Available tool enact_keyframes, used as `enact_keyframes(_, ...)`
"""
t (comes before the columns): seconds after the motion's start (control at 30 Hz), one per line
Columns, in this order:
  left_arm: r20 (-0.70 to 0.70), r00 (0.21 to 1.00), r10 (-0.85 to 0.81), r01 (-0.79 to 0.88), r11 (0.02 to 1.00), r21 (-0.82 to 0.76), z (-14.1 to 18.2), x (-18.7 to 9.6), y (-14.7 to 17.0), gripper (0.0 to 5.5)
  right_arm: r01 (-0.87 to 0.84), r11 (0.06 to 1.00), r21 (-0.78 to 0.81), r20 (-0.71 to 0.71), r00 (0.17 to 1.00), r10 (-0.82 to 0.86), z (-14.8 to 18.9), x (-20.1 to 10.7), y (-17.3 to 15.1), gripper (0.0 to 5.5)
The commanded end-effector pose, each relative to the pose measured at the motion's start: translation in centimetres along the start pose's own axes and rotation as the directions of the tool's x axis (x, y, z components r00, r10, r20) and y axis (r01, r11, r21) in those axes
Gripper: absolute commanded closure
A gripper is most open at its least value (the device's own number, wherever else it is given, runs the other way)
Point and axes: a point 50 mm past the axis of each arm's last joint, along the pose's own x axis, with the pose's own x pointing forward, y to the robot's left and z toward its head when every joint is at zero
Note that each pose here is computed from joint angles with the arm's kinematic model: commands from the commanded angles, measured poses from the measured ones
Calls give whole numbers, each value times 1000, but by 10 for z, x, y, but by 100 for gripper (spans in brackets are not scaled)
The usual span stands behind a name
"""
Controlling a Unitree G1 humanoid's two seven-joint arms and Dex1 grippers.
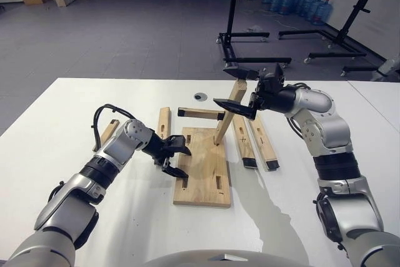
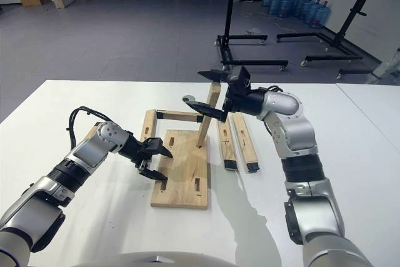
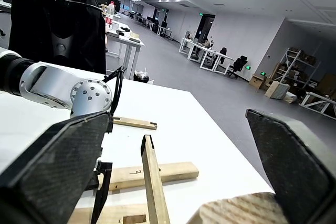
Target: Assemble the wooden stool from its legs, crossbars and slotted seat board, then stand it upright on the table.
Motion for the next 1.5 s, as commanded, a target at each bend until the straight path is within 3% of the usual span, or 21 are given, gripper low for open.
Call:
enact_keyframes(0.03, -234, 957, -170, 108, 961, -256, -73, 40, -46, 155, -70, 936, 345, -130, 984, 122, -68, 15, 39, 77)
enact_keyframes(0.17, -230, 959, -166, 107, 962, -251, -72, 43, -46, 155, 106, 912, 397, -248, 969, -4, -95, 9, 16, 77)
enact_keyframes(0.3, -231, 958, -170, 113, 963, -243, -71, 44, -47, 155, 162, 873, 460, -280, 960, -30, -111, 5, 11, 77)
enact_keyframes(0.6, -231, 958, -168, 108, 962, -250, -73, 44, -50, 155, -13, 880, 474, -301, 937, 176, -118, 6, 61, 77)
enact_keyframes(0.77, -215, 963, -161, 106, 963, -248, -73, 46, -51, 155, 31, 916, 400, -296, 950, 97, -111, 1, 66, 77)
enact_keyframes(0.93, -206, 967, -150, 99, 965, -241, -74, 46, -49, 155, 208, 943, 261, -89, 978, -190, -60, -4, 19, 77)
enact_keyframes(1.2, -202, 973, -108, 57, 969, -242, -76, 46, -45, 155, 282, 939, 196, 287, 899, -330, 38, -31, -2, 77)
enact_keyframes(1.3, -146, 987, 67, -94, 978, -185, -66, 51, -29, 155, 498, 830, 253, 221, 805, -550, 30, -62, -11, 77)
enact_keyframes(1.4, -103, 989, 107, -124, 975, -187, -62, 50, -29, 155, 808, 538, 240, -88, 570, -817, -22, -99, -5, 77)
enact_keyframes(1.43, -91, 990, 111, -127, 973, -190, -62, 48, -30, 155, 858, 451, 246, -185, 498, -847, -39, -105, 4, 77)
enact_keyframes(1.5, -70, 991, 110, -122, 973, -195, -62, 44, -34, 155, 913, 366, 182, -435, 408, -802, -80, -106, 38, 77)
